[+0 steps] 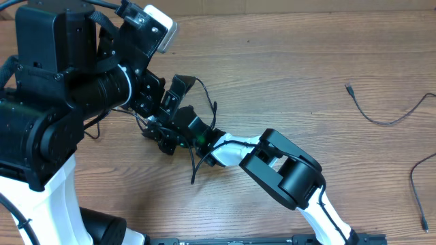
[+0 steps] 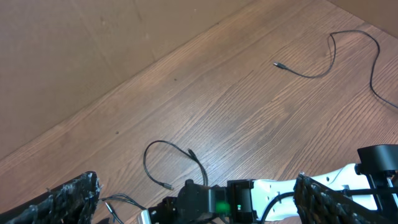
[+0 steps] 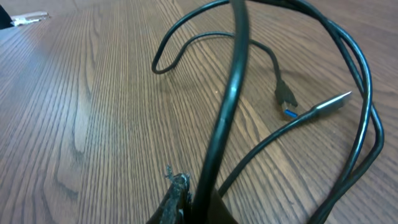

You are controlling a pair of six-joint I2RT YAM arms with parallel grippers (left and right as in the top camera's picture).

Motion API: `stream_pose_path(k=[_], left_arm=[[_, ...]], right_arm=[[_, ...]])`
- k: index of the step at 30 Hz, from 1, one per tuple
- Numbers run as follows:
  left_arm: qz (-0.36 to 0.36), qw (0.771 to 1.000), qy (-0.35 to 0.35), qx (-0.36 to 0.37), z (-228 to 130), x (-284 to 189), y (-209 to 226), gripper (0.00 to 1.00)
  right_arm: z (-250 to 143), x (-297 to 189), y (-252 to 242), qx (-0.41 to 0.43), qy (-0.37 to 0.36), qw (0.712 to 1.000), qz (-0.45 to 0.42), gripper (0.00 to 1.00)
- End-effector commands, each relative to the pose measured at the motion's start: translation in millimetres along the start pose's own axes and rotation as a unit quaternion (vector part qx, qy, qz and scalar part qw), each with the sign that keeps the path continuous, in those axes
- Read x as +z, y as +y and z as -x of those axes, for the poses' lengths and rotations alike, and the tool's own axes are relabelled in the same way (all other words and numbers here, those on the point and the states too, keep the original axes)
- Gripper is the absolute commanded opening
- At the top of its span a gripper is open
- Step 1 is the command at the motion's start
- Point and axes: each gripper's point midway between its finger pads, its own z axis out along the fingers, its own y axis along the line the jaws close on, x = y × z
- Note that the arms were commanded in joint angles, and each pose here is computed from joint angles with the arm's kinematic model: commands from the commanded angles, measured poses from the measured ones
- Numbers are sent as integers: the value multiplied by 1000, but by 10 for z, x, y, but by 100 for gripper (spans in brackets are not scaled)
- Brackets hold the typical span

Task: Untangle cables

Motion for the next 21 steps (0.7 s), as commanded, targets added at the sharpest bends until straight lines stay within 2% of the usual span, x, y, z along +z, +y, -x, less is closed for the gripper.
stream_pose_path(k=[1, 7, 11, 13, 17, 21], left_arm=[[0, 1000, -2, -7, 11, -2, -7, 99], [0, 1000, -2, -7, 12, -2, -7, 100], [0, 1000, -2, -7, 12, -2, -6, 99], [0, 1000, -2, -7, 12, -2, -7, 99], [0, 1000, -2, -7, 12, -2, -6, 100], [0, 1000, -2, -7, 12, -2, -6, 100]], right_arm=[[127, 19, -16, 0, -18, 1000, 2, 4], [375, -144, -239, 51, -40, 998, -16, 4], [567, -510, -701, 156, -39, 986, -55, 4], [649, -714, -820, 189, -33, 980, -47, 4], [852, -1173, -894, 224, -16, 974, -16, 4], [1024, -1585, -976, 247, -7, 968, -39, 4]])
